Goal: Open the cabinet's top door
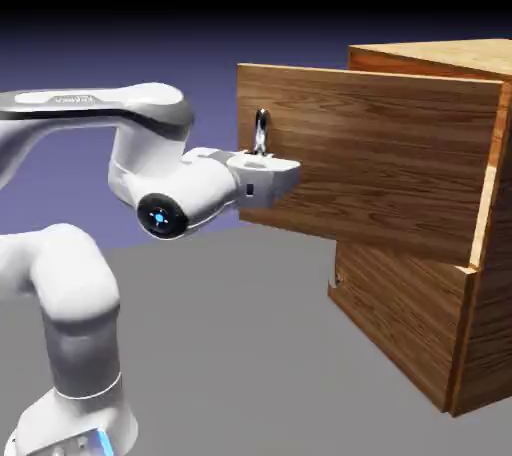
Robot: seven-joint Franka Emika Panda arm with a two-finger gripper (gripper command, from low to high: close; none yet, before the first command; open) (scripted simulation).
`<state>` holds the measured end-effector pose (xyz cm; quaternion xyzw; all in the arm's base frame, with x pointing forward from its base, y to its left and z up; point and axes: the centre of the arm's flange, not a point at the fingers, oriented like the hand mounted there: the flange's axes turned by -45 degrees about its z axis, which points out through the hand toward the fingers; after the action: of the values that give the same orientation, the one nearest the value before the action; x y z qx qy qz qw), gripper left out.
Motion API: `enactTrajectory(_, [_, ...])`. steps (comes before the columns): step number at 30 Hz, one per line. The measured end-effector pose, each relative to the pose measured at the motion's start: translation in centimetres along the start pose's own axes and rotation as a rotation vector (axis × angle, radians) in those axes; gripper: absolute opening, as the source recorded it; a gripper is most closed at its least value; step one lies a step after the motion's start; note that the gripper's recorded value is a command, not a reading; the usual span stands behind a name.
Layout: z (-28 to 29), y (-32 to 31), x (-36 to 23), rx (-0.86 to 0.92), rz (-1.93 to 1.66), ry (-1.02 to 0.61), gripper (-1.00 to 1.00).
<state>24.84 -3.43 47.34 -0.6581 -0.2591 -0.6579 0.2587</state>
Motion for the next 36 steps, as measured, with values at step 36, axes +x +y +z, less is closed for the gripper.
enactTrajectory(36, [-13.8,9.2,0.0,0.422,0.000,0.002,-1.00])
